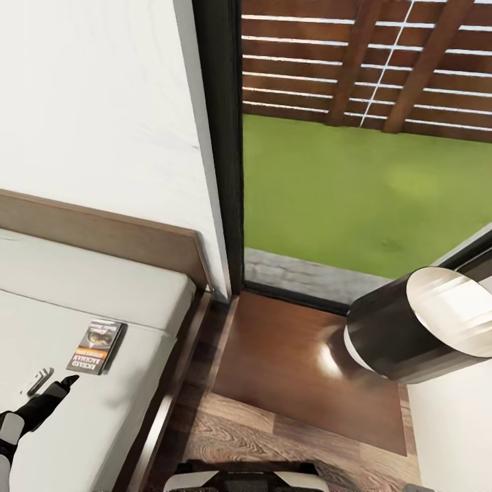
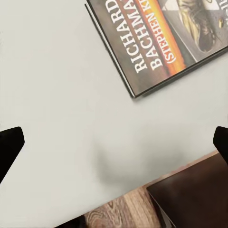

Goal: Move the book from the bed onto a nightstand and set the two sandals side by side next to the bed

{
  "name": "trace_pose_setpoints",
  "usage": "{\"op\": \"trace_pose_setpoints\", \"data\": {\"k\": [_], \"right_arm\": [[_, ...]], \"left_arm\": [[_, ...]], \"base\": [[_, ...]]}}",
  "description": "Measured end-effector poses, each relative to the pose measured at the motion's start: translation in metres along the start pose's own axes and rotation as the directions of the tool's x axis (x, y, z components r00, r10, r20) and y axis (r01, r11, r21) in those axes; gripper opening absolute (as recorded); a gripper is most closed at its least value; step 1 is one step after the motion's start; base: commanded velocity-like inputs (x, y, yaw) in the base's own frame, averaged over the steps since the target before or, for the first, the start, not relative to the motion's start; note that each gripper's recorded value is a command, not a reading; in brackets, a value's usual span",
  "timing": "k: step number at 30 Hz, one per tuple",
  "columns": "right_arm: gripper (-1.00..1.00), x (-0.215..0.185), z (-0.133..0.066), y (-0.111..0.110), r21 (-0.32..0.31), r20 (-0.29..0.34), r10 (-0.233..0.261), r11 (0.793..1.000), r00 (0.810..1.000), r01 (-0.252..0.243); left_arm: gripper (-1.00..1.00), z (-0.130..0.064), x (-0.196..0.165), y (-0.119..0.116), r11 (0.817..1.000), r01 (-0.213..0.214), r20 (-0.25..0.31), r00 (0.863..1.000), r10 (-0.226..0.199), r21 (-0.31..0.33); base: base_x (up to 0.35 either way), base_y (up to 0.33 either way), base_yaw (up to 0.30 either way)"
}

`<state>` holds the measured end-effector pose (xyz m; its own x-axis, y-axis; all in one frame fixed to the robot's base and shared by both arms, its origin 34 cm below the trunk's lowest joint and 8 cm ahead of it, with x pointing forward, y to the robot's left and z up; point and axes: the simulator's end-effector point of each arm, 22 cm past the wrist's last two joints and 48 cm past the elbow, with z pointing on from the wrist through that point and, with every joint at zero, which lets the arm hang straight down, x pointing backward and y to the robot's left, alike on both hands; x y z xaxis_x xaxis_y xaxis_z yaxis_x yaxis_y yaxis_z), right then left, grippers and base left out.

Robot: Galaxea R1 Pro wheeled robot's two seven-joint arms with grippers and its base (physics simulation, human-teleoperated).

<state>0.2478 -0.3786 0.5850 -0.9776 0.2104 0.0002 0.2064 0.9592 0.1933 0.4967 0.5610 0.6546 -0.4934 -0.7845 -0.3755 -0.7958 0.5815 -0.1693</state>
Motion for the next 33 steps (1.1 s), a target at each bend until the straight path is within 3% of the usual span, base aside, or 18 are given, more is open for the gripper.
{"op": "trace_pose_setpoints", "data": {"k": [14, 16, 17, 18, 19, 24, 27, 33], "right_arm": [[1.00, 0.009, 0.002, -0.002, 0.004, -0.020, 0.004, 1.000, 1.000, -0.004], [1.00, 0.010, 0.003, -0.003, 0.005, -0.022, 0.004, 1.000, 1.000, -0.004], [1.00, 0.010, 0.003, -0.003, 0.005, -0.023, 0.004, 1.000, 1.000, -0.004], [1.00, 0.010, 0.003, -0.003, 0.005, -0.023, 0.004, 1.000, 1.000, -0.004], [1.00, 0.010, 0.003, -0.003, 0.005, -0.024, 0.004, 1.000, 1.000, -0.004], [1.00, 0.011, 0.003, -0.003, 0.006, -0.026, 0.005, 1.000, 1.000, -0.004], [1.00, 0.012, 0.003, -0.003, 0.006, -0.027, 0.005, 1.000, 1.000, -0.004], [1.00, 0.012, 0.003, -0.003, 0.006, -0.028, 0.004, 1.000, 1.000, -0.004]], "left_arm": [[1.00, 0.006, 0.004, -0.002, 1.000, -0.006, -0.005, 1.000, 0.006, -0.005], [1.00, 0.008, -0.015, -0.022, 1.000, -0.002, 0.024, 1.000, 0.002, 0.020], [1.00, 0.009, -0.029, -0.042, 0.999, 0.006, 0.041, 0.999, -0.008, 0.047], [1.00, 0.012, -0.049, -0.077, 0.995, 0.025, 0.049, 0.998, -0.029, 0.092], [1.00, 0.012, -0.058, -0.093, 0.993, 0.035, 0.049, 0.998, -0.041, 0.109], [1.00, 0.011, -0.090, -0.134, 0.989, 0.057, 0.074, 0.995, -0.067, 0.137], [1.00, 0.004, -0.136, -0.178, 0.985, 0.080, 0.124, 0.987, -0.099, 0.156], [1.00, 0.000, -0.159, -0.173, 0.991, 0.103, 0.153, 0.981, -0.116, 0.088]], "base": [[0.000, 0.000, 0.000], [0.000, 0.000, 0.000], [0.000, 0.000, 0.000], [0.000, 0.000, 0.000], [0.000, 0.000, 0.000], [0.000, 0.000, 0.000], [0.000, 0.000, 0.000], [0.000, 0.000, 0.000]]}}
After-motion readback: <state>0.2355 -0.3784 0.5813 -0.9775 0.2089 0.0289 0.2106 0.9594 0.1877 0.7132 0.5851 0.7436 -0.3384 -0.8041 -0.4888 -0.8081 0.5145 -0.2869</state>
